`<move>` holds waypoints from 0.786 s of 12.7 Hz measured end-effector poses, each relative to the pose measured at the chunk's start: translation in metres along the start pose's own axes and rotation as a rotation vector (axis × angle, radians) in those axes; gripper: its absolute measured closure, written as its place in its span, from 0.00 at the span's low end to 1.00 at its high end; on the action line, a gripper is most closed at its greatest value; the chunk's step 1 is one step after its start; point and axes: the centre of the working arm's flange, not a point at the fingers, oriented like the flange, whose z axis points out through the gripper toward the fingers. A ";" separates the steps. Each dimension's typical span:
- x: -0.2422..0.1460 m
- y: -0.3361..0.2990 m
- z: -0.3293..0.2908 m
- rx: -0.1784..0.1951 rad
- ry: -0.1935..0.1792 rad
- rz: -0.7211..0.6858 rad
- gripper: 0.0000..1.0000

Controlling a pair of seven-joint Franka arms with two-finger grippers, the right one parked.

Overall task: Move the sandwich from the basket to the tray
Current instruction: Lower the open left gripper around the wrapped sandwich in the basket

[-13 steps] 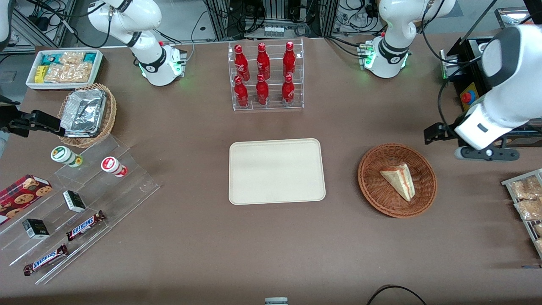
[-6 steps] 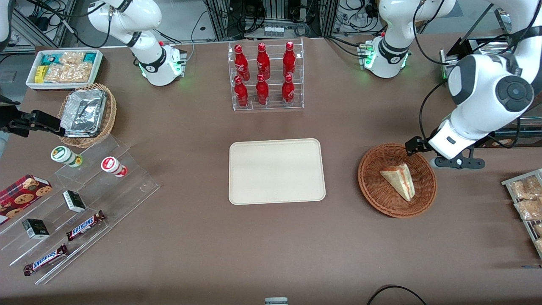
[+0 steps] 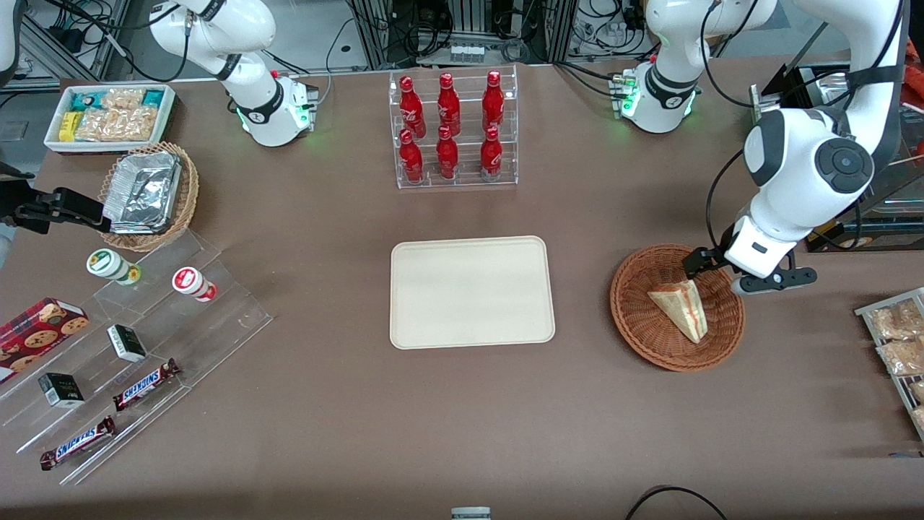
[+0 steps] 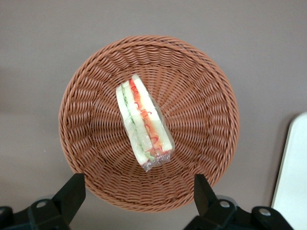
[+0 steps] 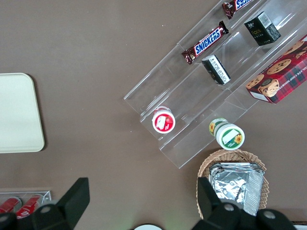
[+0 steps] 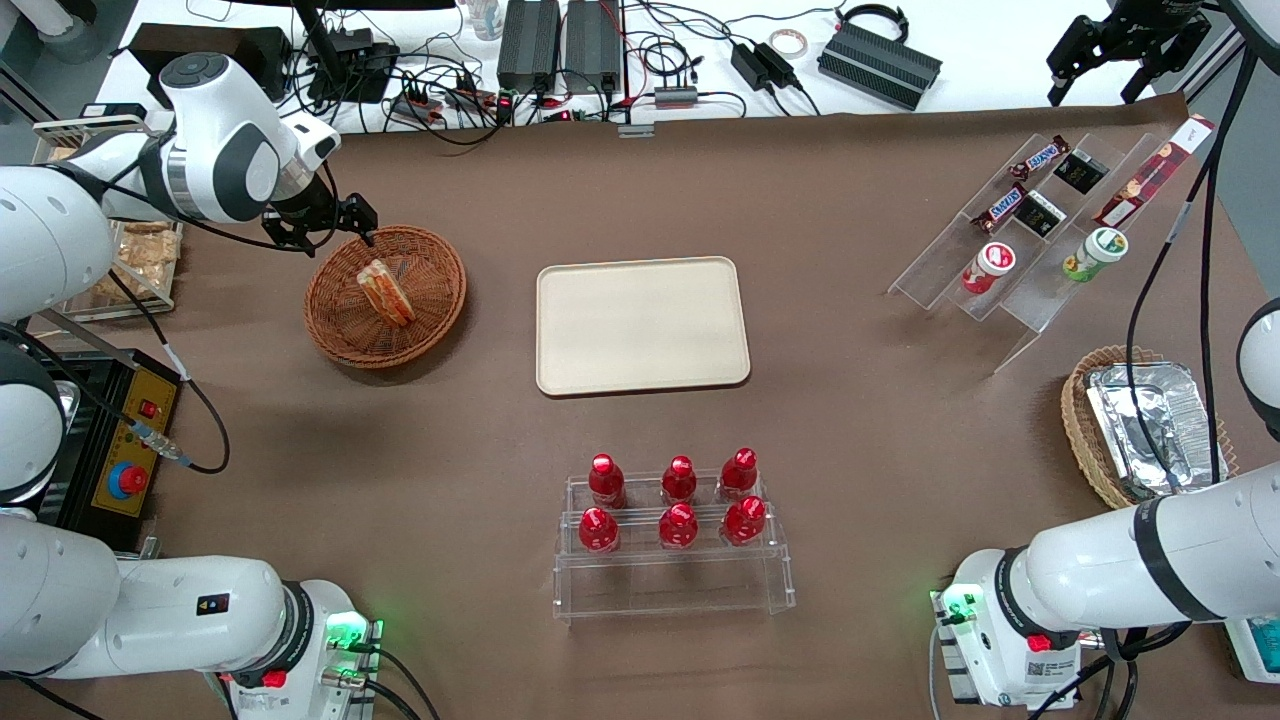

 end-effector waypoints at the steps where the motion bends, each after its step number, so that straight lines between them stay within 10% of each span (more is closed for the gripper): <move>1: 0.000 0.000 0.004 0.000 -0.004 -0.067 0.00; 10: -0.001 0.021 0.049 0.002 -0.029 -0.451 0.00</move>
